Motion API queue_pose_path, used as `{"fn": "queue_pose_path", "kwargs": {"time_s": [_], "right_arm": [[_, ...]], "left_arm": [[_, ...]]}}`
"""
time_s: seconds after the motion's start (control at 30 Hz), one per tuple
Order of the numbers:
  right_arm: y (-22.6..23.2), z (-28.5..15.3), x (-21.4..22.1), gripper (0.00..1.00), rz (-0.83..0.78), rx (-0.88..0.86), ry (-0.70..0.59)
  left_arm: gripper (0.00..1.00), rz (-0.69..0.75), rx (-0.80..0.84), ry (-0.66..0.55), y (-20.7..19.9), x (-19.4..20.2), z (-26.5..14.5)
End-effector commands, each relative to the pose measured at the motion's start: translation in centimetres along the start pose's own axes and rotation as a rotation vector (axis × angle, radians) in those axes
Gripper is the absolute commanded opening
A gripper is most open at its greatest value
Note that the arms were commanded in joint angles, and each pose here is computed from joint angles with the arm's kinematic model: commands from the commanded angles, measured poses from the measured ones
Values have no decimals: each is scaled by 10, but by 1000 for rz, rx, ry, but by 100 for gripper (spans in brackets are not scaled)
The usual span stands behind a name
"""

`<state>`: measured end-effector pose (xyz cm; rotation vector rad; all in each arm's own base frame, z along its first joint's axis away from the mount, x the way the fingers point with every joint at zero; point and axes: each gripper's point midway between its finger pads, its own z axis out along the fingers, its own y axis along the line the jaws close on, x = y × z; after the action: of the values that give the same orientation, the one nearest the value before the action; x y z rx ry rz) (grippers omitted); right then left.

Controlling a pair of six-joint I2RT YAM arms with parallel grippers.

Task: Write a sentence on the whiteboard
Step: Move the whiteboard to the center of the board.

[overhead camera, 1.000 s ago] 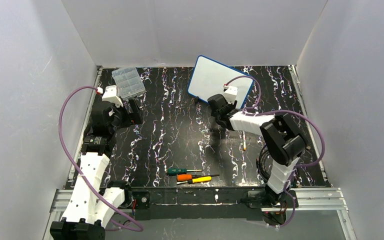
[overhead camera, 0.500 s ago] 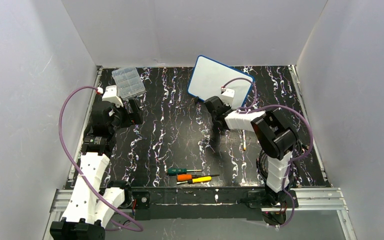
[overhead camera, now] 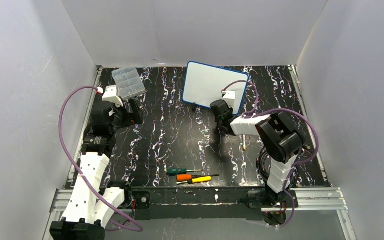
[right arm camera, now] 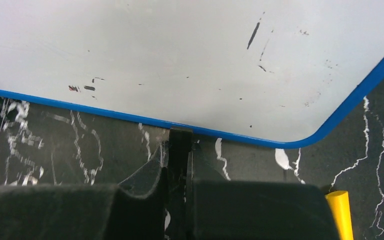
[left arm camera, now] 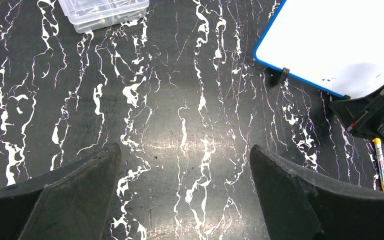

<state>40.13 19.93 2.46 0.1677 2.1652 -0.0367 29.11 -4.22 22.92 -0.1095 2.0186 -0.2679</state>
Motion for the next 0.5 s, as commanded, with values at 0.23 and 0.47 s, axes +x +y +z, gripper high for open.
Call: {"fn": "queue_pose_path", "kwargs": {"time_s": [0.23,0.47], "right_arm": [[52,-53,55,1,-286,-456,120],[57,-78,81,1,-407,-577,175]], "left_arm": [[99,8,3,-7,0,1,-1],[99,5,9,-2,-1,2,0]]}}
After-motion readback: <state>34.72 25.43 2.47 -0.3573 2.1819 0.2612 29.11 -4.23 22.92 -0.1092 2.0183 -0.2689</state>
